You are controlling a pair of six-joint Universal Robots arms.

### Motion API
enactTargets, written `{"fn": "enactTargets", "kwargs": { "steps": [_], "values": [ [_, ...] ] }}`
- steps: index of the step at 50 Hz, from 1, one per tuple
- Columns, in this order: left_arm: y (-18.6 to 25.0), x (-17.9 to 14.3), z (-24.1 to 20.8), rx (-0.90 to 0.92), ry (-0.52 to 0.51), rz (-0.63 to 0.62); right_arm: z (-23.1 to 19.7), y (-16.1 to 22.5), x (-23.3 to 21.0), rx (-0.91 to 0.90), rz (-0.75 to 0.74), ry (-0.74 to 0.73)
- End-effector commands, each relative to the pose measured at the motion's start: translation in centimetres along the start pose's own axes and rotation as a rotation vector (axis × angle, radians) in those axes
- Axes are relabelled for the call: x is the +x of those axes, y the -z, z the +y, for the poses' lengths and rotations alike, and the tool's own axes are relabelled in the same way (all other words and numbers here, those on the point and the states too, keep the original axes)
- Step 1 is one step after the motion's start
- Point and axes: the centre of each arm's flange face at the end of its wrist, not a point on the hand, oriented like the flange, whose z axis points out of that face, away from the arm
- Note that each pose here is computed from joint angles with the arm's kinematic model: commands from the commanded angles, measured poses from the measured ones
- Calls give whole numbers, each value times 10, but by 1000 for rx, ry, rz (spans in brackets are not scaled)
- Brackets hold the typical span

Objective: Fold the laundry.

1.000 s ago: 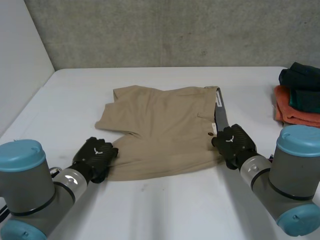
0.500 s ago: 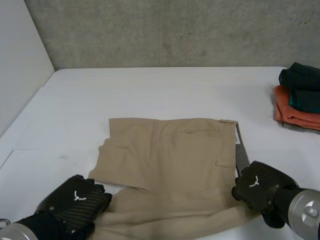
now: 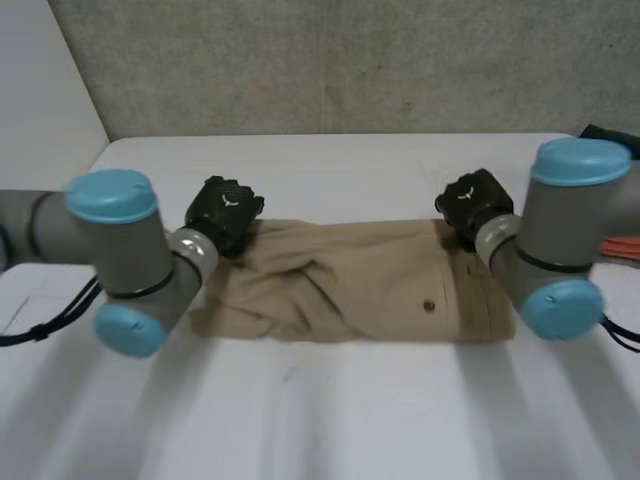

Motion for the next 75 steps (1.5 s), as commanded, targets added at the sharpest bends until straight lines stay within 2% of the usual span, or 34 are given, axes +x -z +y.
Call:
{"fn": "enactTargets", "kwargs": {
  "steps": [1,7,9,12,15,19,23,29,34,45,57,63,66,75],
  "values": [
    [-37,-4,1,42,9,-62,13,-54,-6,42,126,80],
    [-38,-6,-33,161,55,-93,0,-64,7,54,280,48],
    [-25,-20,-64,226,91,-121,-11,-56,16,74,291,10],
    [-1,-28,-84,255,128,-114,-19,-37,26,82,282,-84],
    [17,-27,-86,242,132,-101,-27,-16,35,89,266,-145],
    [45,-16,-79,193,129,-59,-40,36,41,69,151,-159],
    [66,9,-50,92,129,11,-22,84,16,-39,-67,-167],
    [73,21,-23,11,124,42,14,106,-3,-151,-151,-190],
    [62,23,1,-42,132,39,38,106,-11,-161,-135,-206],
    [32,13,31,-44,140,-26,58,96,-15,-88,-55,-209],
    [50,14,30,-89,135,-3,68,85,-28,-30,-61,-188],
    [72,5,23,-101,43,-11,65,82,-28,2,-63,-184],
    [93,8,25,-128,-60,12,68,79,-30,-4,-67,-185],
    [108,13,29,-156,-114,30,71,77,-31,-15,-65,-146]
  ]
}}
